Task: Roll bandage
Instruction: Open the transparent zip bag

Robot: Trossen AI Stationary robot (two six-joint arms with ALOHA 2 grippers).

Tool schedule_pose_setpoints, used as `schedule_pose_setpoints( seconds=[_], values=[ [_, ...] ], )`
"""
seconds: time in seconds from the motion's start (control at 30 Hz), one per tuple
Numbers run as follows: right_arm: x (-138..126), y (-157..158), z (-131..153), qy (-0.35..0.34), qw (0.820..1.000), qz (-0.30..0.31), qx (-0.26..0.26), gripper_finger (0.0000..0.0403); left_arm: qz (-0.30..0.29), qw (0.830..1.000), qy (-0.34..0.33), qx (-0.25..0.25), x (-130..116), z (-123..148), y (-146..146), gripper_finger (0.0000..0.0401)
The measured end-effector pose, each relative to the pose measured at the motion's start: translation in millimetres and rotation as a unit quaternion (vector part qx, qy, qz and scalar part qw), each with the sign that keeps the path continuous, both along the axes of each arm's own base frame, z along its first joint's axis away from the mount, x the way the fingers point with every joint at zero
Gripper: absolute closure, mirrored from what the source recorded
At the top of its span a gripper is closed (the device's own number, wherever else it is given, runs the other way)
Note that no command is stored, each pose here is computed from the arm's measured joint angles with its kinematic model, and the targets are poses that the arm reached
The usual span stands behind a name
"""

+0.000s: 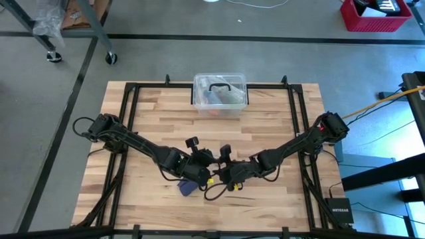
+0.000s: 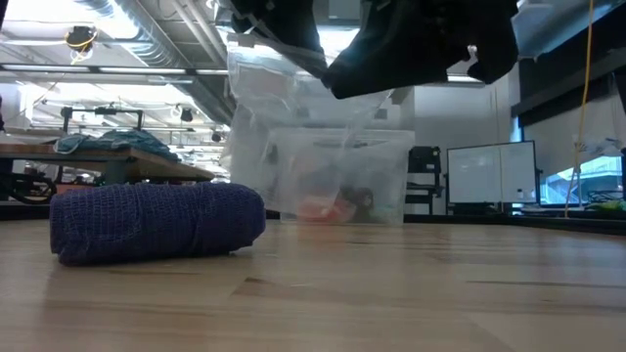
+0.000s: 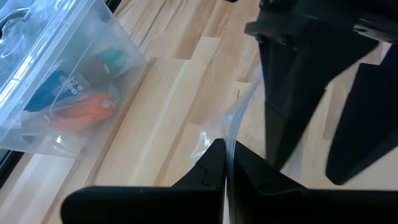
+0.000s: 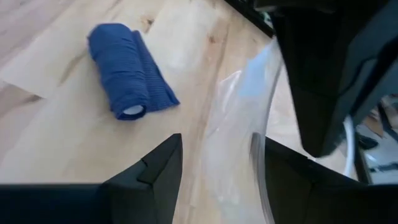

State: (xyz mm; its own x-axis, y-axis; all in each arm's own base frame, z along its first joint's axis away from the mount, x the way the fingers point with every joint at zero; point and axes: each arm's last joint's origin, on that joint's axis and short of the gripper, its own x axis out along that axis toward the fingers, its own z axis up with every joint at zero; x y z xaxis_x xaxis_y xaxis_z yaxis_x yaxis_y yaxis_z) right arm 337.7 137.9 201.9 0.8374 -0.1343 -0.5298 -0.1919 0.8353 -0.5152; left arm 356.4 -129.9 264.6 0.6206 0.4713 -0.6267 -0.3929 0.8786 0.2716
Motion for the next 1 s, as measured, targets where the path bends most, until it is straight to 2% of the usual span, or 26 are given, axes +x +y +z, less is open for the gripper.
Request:
schedule_pose_setpoints(
  seconds=[0.6, 1.0],
  values=[
    [-1.8, 6.0, -2.9, 0.037, 0.993, 0.091, 0.062, 0.0210, 0.020, 1.000, -0.010, 0.004, -5.3, 5.2, 1.4, 0.0400],
    [-2.0, 6.3, -3.1, 0.040, 0.993, 0.091, 0.072, 0.0210, 0.038, 0.999, -0.014, 0.016, -9.7, 6.3, 1.0, 0.0400]
  ],
)
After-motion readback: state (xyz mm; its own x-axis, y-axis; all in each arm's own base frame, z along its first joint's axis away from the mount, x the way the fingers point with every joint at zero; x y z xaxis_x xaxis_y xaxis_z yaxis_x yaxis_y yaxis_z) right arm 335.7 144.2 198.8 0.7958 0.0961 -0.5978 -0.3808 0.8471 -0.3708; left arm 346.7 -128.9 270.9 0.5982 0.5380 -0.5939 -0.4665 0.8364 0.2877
